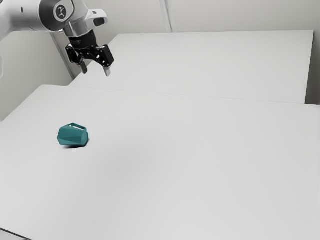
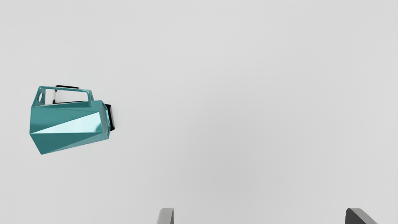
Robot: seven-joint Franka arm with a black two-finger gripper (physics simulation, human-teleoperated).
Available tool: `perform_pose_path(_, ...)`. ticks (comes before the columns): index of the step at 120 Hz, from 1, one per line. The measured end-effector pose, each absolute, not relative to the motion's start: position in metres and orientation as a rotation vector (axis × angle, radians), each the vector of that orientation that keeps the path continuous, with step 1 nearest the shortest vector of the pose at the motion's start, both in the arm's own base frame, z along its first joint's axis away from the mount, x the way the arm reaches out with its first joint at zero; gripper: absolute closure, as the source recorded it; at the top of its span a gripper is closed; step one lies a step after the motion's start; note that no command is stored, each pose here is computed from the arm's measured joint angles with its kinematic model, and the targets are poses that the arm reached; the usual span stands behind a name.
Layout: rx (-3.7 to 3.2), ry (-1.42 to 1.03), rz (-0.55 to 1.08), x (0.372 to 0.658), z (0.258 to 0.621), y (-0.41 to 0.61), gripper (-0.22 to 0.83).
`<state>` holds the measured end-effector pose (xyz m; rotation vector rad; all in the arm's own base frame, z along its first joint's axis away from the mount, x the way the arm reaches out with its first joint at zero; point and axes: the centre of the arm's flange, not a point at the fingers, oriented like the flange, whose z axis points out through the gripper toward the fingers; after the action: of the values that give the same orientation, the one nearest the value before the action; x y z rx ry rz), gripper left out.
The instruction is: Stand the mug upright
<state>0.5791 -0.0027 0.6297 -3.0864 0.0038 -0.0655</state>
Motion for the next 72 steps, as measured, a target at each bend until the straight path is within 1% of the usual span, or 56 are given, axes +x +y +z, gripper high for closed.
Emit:
perform_pose_path(48,-3.087,-0.012,-0.061,0.578,0.628,0.002,0.00)
perform_pose_path(72,-3.091,-0.046,-0.016,0.578,0.607,0.013,0.00)
